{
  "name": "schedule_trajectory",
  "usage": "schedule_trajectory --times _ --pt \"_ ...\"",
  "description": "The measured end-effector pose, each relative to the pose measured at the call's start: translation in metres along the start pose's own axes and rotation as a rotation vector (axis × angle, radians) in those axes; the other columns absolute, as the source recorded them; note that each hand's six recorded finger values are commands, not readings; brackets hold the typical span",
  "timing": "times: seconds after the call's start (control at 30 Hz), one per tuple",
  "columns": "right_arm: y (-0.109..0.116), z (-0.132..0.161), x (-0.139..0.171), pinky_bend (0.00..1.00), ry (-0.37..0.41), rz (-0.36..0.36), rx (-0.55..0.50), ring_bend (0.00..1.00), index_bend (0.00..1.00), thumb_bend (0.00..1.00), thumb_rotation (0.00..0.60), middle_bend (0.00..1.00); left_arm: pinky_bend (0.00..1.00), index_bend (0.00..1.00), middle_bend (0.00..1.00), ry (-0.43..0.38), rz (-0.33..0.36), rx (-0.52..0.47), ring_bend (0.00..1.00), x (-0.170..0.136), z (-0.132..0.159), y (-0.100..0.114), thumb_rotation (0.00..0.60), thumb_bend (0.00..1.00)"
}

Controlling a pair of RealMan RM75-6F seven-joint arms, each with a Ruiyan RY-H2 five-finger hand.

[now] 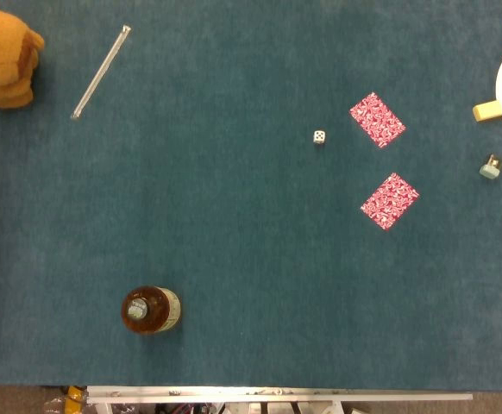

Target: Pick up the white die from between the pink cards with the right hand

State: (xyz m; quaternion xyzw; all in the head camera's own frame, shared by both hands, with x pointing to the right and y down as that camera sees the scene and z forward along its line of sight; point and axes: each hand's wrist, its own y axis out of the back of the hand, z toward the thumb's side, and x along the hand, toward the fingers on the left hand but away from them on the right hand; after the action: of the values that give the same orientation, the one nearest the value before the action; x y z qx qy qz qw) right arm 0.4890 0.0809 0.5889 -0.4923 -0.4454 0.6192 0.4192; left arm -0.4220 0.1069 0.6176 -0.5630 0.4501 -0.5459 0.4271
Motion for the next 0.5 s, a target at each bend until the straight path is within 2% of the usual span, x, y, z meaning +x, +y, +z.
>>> schedule_trajectory --times 0.37,0.5 --pt "0.000 0.016 -0.007 0.00 0.057 0.006 -0.024 0.04 0.35 0.26 0.600 0.26 0.05 0.19 0.16 0.001 -0.005 -0.002 0.04 -0.001 -0.001 0.000 0.390 0.44" --pt "-0.005 0.031 -0.018 0.00 0.097 0.047 -0.043 0.04 0.35 0.26 0.600 0.26 0.05 0.19 0.16 0.007 -0.016 -0.003 0.04 -0.003 -0.003 -0.003 0.390 0.44"
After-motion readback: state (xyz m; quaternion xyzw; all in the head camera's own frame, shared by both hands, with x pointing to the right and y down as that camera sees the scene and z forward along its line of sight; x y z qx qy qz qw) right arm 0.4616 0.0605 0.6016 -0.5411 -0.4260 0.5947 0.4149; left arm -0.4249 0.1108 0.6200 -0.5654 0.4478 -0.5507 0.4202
